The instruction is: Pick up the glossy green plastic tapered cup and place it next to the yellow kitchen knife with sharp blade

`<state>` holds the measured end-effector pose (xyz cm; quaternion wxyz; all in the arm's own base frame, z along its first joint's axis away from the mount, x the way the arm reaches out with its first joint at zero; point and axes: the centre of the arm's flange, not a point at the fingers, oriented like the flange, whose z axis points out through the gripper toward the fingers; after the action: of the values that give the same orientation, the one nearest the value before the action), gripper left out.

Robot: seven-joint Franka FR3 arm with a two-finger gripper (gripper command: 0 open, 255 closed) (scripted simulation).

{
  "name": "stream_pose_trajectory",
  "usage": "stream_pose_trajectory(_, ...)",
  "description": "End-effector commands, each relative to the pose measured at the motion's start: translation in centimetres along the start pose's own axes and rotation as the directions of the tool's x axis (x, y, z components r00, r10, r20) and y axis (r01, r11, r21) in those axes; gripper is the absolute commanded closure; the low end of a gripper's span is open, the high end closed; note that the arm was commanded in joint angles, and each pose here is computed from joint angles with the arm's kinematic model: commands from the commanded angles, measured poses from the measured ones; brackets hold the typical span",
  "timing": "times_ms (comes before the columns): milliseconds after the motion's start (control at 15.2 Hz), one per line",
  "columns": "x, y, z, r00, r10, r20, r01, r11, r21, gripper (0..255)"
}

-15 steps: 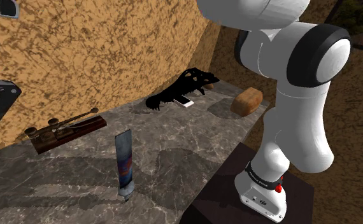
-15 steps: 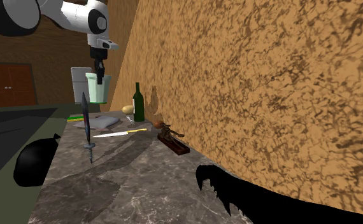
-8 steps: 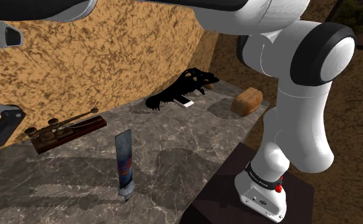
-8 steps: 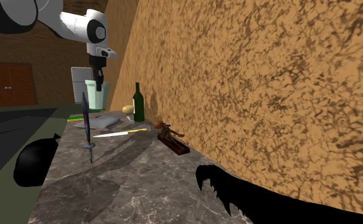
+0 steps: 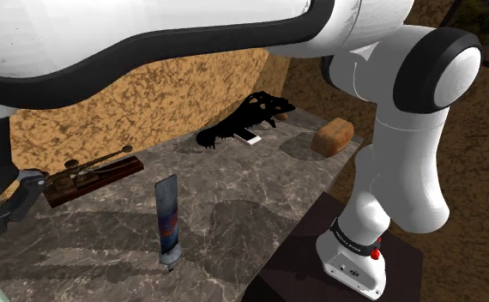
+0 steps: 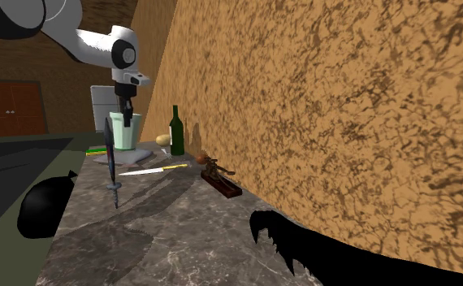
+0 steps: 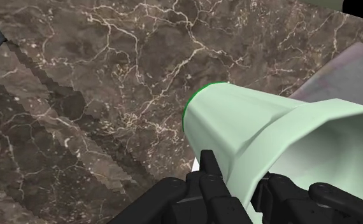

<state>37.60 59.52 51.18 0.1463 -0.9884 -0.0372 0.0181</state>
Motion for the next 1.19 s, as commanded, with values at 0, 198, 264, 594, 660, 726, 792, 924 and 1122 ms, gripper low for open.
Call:
stream_pose_trajectory(0,0.1,0.2,1.0,1.0,0.0,-0.001,0.0,1.0,0.001,255)
stream_pose_trajectory(198,0.1,0.7,2.5,1.0,0.0,-0.001,0.0,1.0,0.001,255)
stream_pose_trajectory(264,0.1,0.8,3.0,1.0,0.0,-0.001,0.0,1.0,0.001,255)
stream_pose_trajectory(594,0.2,1.6,5.5,1.0,0.0,-0.001,0.0,1.0,0.001,255)
stream_pose_trajectory(660,0.2,1.8,6.0,1.0,0.0,-0.001,0.0,1.0,0.001,255)
stream_pose_trajectory(726,0.2,1.9,6.5,1.0,0.0,-0.001,0.0,1.0,0.001,255)
stream_pose_trajectory(792,0.2,2.1,7.0,1.0,0.0,-0.001,0.0,1.0,0.001,255)
stream_pose_trajectory(924,0.3,2.4,8.0,1.0,0.0,-0.001,0.0,1.0,0.001,255)
stream_pose_trajectory(1122,0.3,2.8,9.6,1.0,0.0,-0.001,0.0,1.0,0.001,255)
